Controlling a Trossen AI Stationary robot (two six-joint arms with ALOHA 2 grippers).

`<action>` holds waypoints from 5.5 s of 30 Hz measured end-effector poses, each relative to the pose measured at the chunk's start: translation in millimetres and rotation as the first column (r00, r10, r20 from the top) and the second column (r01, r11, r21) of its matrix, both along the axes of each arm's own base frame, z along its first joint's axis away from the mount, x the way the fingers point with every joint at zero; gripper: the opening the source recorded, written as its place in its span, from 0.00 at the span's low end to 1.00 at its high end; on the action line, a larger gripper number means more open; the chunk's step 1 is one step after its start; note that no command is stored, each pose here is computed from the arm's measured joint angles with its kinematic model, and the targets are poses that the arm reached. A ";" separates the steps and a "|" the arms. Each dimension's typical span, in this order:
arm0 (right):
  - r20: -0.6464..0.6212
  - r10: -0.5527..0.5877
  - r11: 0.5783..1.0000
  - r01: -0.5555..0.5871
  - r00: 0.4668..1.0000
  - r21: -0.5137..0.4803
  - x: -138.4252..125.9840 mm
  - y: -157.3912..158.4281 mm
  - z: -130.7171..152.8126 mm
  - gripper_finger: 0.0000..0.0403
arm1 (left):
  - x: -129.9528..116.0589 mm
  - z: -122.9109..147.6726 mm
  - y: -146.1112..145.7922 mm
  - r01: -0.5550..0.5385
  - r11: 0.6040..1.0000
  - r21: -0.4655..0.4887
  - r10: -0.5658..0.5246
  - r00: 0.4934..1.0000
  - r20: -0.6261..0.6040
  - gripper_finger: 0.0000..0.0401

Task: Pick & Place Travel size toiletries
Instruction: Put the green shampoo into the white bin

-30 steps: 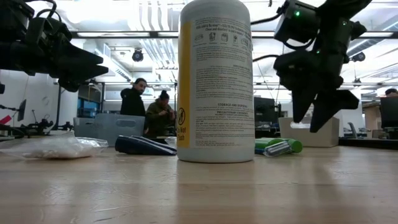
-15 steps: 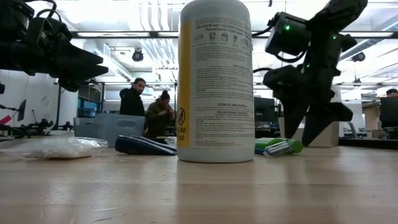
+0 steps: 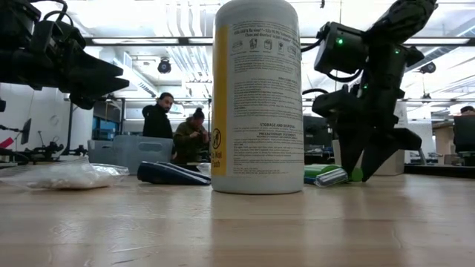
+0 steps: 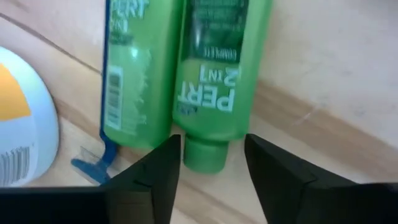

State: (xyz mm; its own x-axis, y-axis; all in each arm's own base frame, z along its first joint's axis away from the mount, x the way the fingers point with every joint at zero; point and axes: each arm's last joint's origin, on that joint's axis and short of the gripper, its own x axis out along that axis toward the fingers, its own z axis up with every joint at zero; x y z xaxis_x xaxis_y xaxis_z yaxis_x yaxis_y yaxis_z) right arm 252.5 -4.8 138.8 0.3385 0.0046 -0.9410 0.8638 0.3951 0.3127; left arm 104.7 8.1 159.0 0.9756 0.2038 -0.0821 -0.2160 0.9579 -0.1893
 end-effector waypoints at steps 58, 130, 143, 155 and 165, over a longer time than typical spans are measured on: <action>-0.220 0.506 0.629 -0.182 0.834 0.756 -93.0 21.7 72.7 0.24 | 0.0 0.0 0.0 0.000 1.000 0.000 0.000 1.000 0.000 0.49; 0.133 0.493 0.851 -0.508 0.860 0.130 -42.3 -11.3 171.1 0.22 | -11.0 62.4 7.8 -0.060 0.913 -0.404 0.293 0.785 0.546 0.49; 0.225 0.423 0.894 -0.445 0.878 0.057 -46.1 -33.0 200.3 0.22 | 69.7 160.7 23.8 0.001 0.999 -0.044 -0.011 0.972 -0.235 0.49; 0.335 0.473 0.863 -0.505 0.815 0.011 -46.3 -36.3 223.4 0.22 | 192.2 232.3 52.9 0.231 0.832 0.505 0.009 0.904 -0.428 0.49; 0.406 0.494 0.843 -0.538 0.769 -0.006 -46.2 -43.0 229.6 0.22 | 265.0 247.5 32.0 0.416 0.563 0.714 -0.042 0.877 -0.479 0.49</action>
State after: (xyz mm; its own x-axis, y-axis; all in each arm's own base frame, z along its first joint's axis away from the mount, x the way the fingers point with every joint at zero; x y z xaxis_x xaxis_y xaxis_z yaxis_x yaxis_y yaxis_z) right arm 206.3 -47.8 368.4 0.5825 0.3721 -0.7226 0.3441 0.6925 0.6340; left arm 369.7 40.1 406.4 0.9208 0.1417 -0.3634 0.1641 0.7045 0.6905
